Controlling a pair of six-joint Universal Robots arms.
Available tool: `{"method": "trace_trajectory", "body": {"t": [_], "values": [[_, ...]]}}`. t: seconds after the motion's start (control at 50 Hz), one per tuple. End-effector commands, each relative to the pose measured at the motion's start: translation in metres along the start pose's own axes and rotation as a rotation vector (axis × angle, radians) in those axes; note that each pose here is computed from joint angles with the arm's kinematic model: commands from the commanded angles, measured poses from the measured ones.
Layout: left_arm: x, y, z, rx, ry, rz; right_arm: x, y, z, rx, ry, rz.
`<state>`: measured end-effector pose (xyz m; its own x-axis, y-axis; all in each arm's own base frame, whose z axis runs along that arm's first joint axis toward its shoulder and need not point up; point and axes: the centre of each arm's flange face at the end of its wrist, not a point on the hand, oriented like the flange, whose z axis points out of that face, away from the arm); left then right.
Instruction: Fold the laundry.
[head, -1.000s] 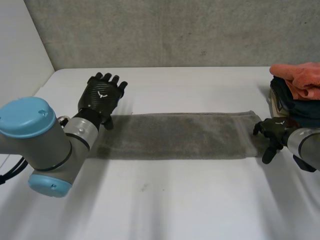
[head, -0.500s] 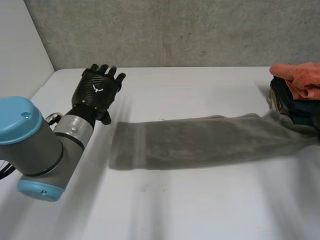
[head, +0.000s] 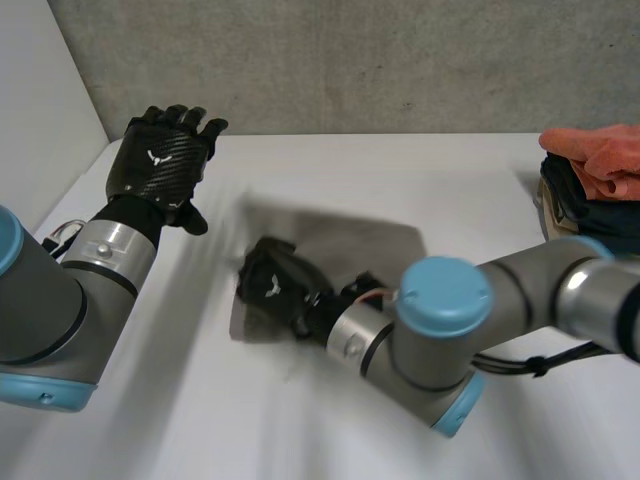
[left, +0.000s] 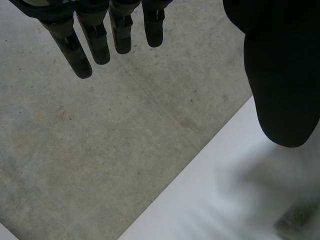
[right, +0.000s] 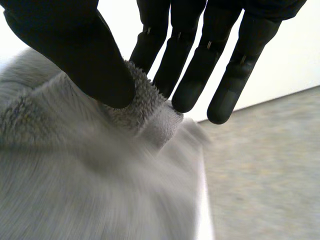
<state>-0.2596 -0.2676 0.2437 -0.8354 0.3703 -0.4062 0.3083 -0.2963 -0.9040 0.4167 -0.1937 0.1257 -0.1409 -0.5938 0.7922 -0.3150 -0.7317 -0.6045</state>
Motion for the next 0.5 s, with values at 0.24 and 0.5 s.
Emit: {"method": "trace_trajectory", "body": {"t": [0.24, 0.5], "values": [[0.014, -0.013, 0.003, 0.059, 0.030, -0.005, 0.075, 0.028, -0.079, -0.342, 0.283, 0.592], [0.029, -0.007, -0.002, 0.040, 0.071, -0.012, 0.074, 0.122, -0.129, -0.738, 0.413, 0.532]]}}
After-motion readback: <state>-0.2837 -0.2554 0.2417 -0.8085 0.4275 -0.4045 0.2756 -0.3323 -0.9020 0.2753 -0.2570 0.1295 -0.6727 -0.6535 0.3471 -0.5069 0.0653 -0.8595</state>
